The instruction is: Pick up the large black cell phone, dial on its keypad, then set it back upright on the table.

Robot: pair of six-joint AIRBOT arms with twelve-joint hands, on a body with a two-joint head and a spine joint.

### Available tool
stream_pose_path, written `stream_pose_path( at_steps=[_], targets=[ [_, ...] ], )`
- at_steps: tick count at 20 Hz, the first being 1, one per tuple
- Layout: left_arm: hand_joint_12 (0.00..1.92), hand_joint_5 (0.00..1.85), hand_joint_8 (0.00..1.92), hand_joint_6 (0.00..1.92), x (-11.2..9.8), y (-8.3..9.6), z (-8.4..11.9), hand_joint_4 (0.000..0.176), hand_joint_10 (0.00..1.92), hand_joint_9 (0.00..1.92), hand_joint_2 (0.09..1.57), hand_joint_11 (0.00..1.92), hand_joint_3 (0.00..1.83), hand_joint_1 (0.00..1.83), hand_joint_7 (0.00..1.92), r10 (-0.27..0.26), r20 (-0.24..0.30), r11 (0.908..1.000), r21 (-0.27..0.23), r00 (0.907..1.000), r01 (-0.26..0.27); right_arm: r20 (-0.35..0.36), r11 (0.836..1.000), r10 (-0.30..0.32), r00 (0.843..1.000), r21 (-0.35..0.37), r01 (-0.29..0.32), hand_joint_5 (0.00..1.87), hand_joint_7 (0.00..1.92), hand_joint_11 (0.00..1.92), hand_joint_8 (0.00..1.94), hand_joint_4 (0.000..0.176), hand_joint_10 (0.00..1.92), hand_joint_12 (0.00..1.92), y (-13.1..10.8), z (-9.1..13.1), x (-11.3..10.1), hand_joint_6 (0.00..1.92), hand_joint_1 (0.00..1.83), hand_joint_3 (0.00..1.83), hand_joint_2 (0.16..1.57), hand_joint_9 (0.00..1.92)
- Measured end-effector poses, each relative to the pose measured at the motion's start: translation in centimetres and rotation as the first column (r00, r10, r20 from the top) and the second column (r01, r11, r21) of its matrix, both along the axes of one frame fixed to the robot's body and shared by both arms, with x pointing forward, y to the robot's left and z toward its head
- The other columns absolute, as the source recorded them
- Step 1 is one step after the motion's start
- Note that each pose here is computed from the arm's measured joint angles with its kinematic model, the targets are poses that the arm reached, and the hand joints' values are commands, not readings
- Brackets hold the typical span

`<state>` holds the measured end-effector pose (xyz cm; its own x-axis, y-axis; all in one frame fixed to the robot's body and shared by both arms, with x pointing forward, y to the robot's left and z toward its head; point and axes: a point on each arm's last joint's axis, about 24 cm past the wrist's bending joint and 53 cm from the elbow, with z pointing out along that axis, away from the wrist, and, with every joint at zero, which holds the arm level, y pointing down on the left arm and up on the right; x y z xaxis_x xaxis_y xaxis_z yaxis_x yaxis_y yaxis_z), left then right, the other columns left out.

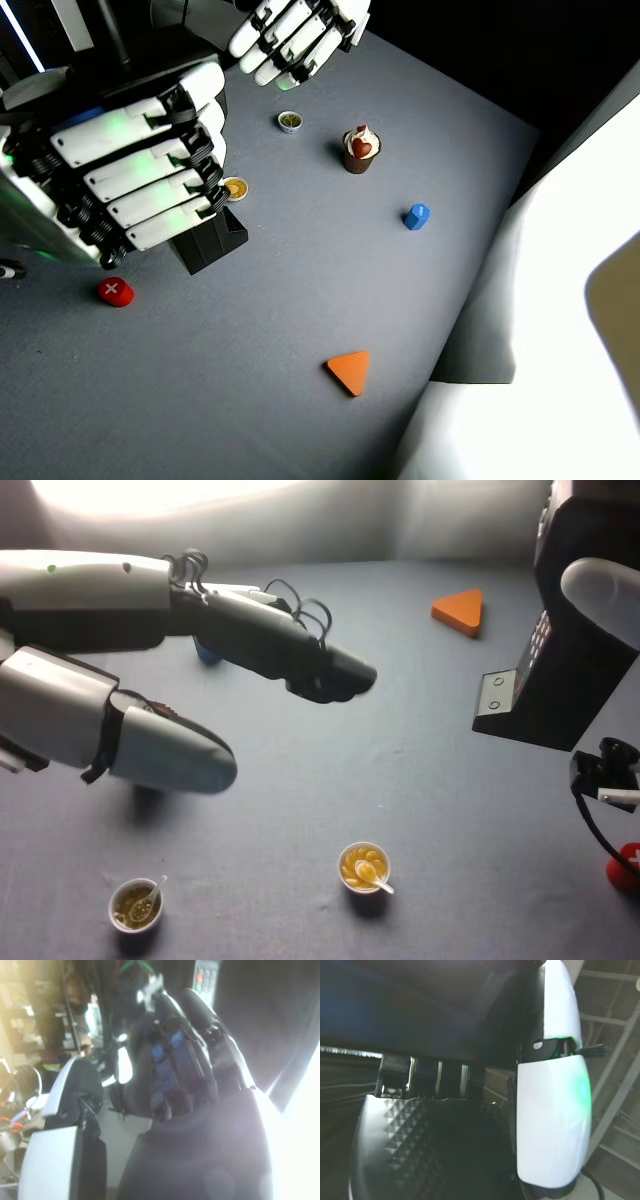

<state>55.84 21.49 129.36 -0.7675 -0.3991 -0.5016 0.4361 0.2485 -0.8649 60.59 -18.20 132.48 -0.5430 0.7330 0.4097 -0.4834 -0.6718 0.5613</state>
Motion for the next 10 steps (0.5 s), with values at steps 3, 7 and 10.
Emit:
stream_pose_path(
  at_steps=[3, 7, 10],
  targets=[
    [0.27, 0.21, 0.0, 0.0, -0.3, -0.3, -1.3, 0.0, 0.0, 0.1, 1.22, 0.0, 0.0, 0.0, 0.13, -0.013, -0.012, 0.9985, 0.054, 0.9998, 0.014, -0.024, 1.0, 0.002, 1.0, 0.007, -0.002, 1.06, 0.95, 0.85, 0.89, 0.0, 0.99, 1.54, -0.3, -1.1, 0.4, 0.66, 1.5, 0.0, 1.08, 1.06],
    [0.2, 0.17, 0.0, 0.0, 0.5, 0.6, 1.1, 0.0, 0.0, 0.07, 1.18, 0.0, 0.01, 0.0, 0.12, 0.031, -0.02, 0.9977, -0.059, 0.9993, -0.033, -0.053, 1.0, -0.003, 0.999, 0.008, 0.003, 1.01, 0.88, 0.9, 1.02, 0.0, 1.06, 1.52, -0.6, -2.5, 1.2, 0.7, 1.49, 0.0, 1.09, 1.0],
    [0.37, 0.21, 0.0, 0.0, 0.6, 0.7, 0.7, 0.0, 0.01, 0.11, 1.19, 0.0, 0.0, 0.0, 0.16, 0.035, -0.019, 0.9986, -0.04, 0.9992, -0.036, -0.071, 1.0, -0.013, 0.997, 0.002, 0.014, 1.03, 0.85, 0.89, 1.01, 0.0, 1.12, 1.52, -1.0, -3.4, 1.7, 0.69, 1.49, 0.0, 1.1, 0.97]
  ],
)
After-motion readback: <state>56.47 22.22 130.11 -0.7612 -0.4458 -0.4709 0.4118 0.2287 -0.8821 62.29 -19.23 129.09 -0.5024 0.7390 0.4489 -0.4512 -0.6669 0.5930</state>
